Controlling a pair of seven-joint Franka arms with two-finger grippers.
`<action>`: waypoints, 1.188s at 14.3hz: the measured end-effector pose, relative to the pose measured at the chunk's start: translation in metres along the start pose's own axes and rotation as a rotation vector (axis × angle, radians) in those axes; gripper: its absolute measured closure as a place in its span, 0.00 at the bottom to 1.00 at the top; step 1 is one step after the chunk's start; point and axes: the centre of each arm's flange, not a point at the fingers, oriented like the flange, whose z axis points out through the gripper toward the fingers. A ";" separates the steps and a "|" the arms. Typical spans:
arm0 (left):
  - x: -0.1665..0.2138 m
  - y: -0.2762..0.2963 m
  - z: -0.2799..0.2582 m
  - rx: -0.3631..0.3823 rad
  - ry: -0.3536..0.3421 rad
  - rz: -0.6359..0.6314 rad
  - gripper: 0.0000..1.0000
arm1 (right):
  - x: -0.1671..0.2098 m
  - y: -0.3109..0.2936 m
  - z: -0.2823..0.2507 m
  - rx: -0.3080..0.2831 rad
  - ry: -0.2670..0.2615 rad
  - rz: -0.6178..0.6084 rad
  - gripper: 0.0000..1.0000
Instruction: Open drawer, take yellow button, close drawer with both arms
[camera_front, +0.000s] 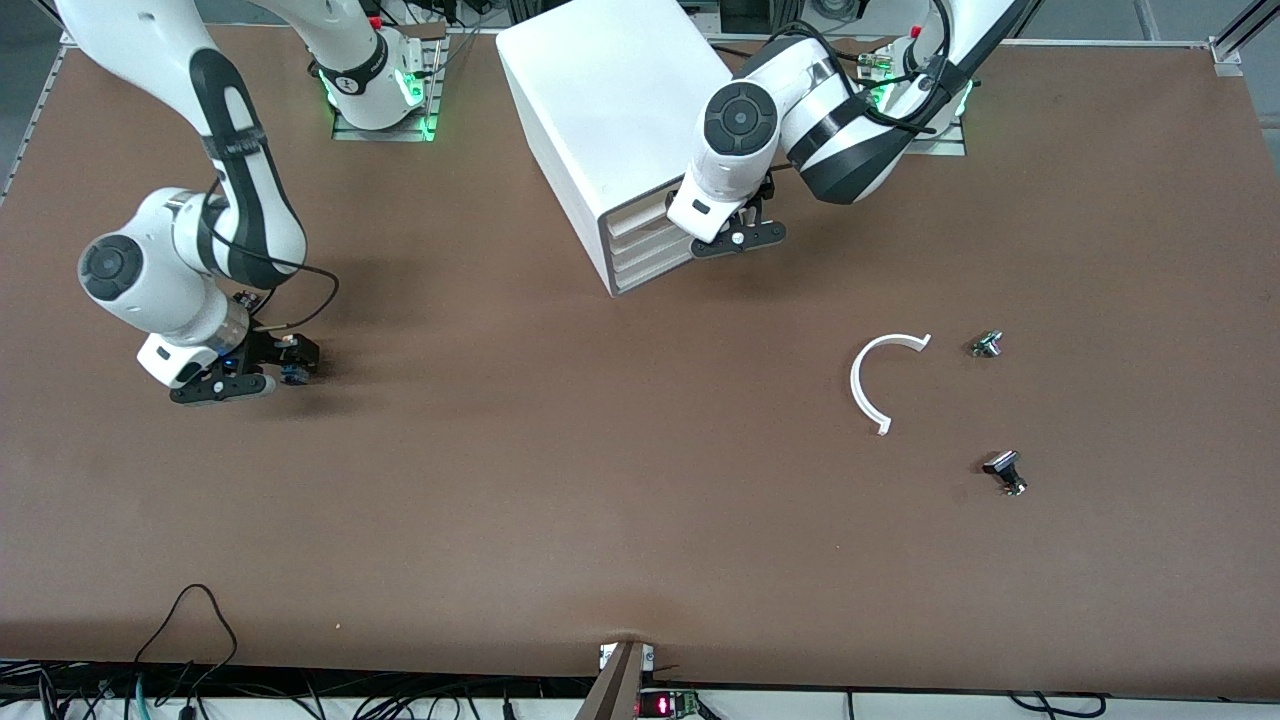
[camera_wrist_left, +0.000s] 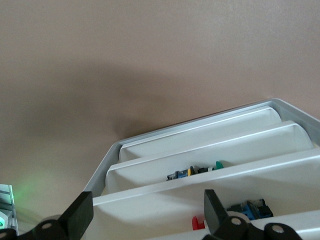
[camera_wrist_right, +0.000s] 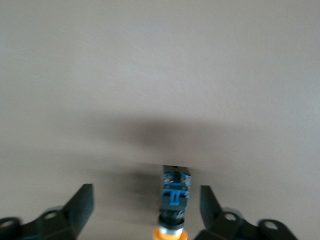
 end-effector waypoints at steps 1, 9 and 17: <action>-0.005 0.003 0.001 0.003 0.000 0.008 0.02 | 0.003 -0.006 -0.023 0.022 0.012 -0.011 0.01; 0.018 -0.009 -0.018 -0.017 0.007 -0.005 0.02 | 0.034 -0.023 -0.193 0.058 -0.091 -0.040 0.00; 0.147 -0.154 -0.157 -0.003 0.060 0.137 0.01 | 0.043 -0.042 -0.321 0.034 -0.079 0.033 0.00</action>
